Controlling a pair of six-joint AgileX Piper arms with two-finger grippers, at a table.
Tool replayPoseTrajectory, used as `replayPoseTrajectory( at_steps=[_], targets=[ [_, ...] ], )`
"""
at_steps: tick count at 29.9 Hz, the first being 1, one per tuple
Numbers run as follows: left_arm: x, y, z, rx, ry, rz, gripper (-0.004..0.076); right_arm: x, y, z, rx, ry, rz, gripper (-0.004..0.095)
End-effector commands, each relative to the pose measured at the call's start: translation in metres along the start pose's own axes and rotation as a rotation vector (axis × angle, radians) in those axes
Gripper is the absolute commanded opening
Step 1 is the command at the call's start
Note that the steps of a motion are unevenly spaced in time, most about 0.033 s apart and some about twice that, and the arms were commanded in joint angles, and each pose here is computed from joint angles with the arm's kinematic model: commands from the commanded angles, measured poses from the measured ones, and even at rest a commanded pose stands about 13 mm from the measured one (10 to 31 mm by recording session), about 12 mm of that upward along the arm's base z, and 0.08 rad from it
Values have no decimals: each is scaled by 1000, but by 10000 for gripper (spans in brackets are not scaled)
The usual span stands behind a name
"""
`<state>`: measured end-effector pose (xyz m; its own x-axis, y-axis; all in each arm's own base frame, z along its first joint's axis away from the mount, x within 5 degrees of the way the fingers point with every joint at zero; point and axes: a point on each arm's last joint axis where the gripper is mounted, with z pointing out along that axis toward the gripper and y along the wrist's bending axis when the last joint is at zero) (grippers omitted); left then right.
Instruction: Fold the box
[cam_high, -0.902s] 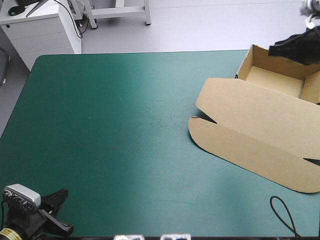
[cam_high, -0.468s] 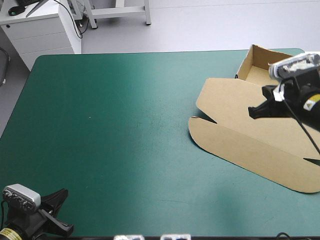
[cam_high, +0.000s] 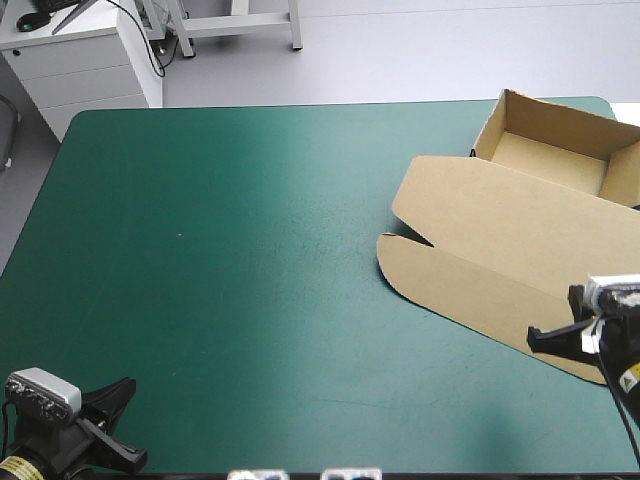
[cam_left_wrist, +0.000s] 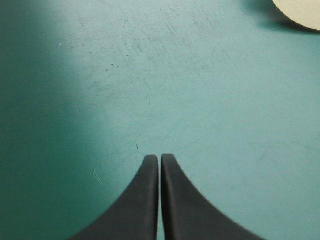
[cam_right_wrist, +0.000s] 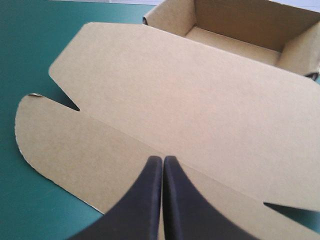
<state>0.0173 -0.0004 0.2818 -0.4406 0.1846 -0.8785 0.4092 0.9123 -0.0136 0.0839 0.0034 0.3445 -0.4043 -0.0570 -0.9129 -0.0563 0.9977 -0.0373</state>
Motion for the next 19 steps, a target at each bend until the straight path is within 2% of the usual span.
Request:
replayPoseTrajectory(
  at_steps=[1, 4, 9, 14, 19],
  targets=[
    [-12, -1, -3, 7, -74, -6, -8, 12, -5, -12, 44, -124, 18, -8],
    [-12, -1, -3, 7, -74, -6, -8, 30, -6, -24, 55, -154, 17, -7],
    [-12, -1, -3, 7, -74, -6, -8, 53, -9, -34, 81, -123, 16, 1],
    [-12, -1, -3, 7, -74, -6, -8, 59, -11, -45, 86, -171, 17, 1],
    [-12, -1, -3, 7, -74, -6, -8, 64, -11, -47, 89, -139, 33, 1]
  ],
)
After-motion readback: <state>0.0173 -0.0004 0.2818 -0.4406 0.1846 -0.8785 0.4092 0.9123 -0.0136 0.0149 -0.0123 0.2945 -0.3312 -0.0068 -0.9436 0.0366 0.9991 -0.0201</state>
